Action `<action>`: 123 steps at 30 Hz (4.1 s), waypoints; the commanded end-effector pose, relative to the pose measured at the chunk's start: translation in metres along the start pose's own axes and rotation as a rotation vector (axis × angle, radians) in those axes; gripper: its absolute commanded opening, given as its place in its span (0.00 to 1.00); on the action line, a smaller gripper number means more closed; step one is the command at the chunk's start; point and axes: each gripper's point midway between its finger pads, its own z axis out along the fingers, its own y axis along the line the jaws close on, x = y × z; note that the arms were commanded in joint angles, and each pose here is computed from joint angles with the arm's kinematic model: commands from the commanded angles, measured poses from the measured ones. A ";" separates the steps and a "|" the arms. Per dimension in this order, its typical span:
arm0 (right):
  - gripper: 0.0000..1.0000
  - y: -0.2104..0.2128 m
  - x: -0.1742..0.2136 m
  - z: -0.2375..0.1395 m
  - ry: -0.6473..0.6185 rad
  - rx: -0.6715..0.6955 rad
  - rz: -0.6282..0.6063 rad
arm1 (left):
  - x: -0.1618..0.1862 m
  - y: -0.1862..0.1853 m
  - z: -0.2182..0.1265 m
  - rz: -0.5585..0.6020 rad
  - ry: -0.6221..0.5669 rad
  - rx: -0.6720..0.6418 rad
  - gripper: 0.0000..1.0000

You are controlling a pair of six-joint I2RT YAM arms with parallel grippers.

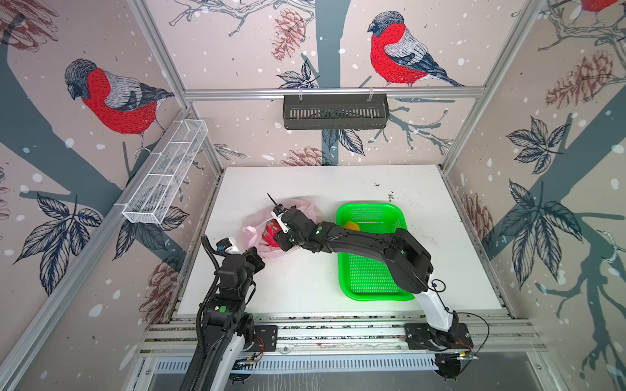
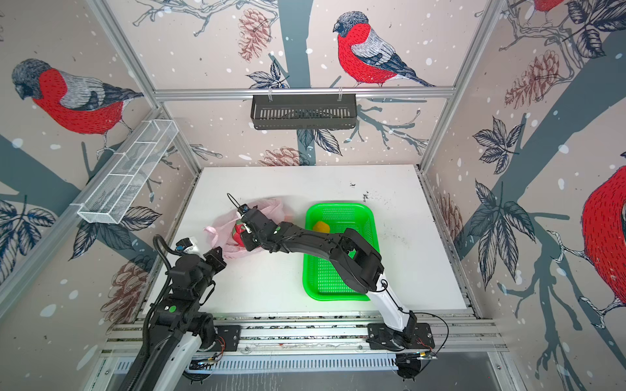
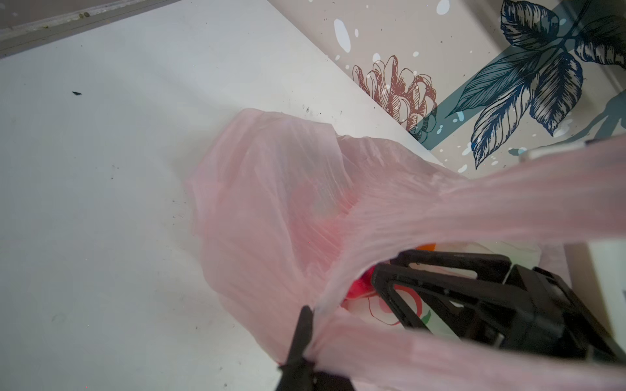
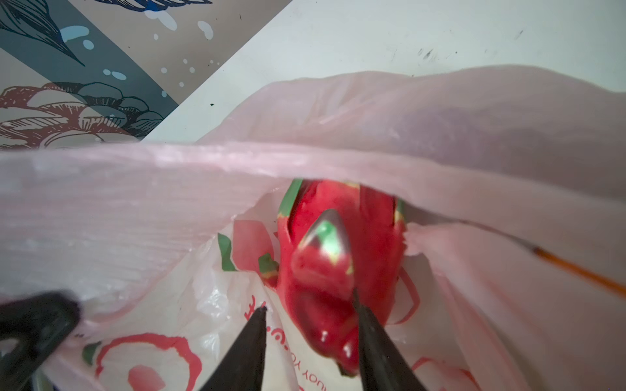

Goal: Untie the knot of the plastic bag and take out the fruit

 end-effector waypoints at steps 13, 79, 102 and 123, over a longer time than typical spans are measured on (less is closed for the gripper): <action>0.72 0.003 -0.025 0.014 -0.018 0.019 -0.163 | -0.009 -0.015 -0.005 0.008 -0.046 0.082 0.00; 0.49 -0.021 0.000 0.047 0.067 0.036 -0.070 | -0.006 -0.015 -0.002 0.009 -0.053 0.104 0.00; 0.47 -0.006 -0.016 0.000 0.044 0.036 -0.090 | -0.009 -0.020 0.003 0.008 -0.063 0.126 0.00; 0.46 0.001 -0.019 -0.034 0.041 0.042 -0.082 | -0.014 -0.019 0.005 -0.004 -0.096 0.121 0.00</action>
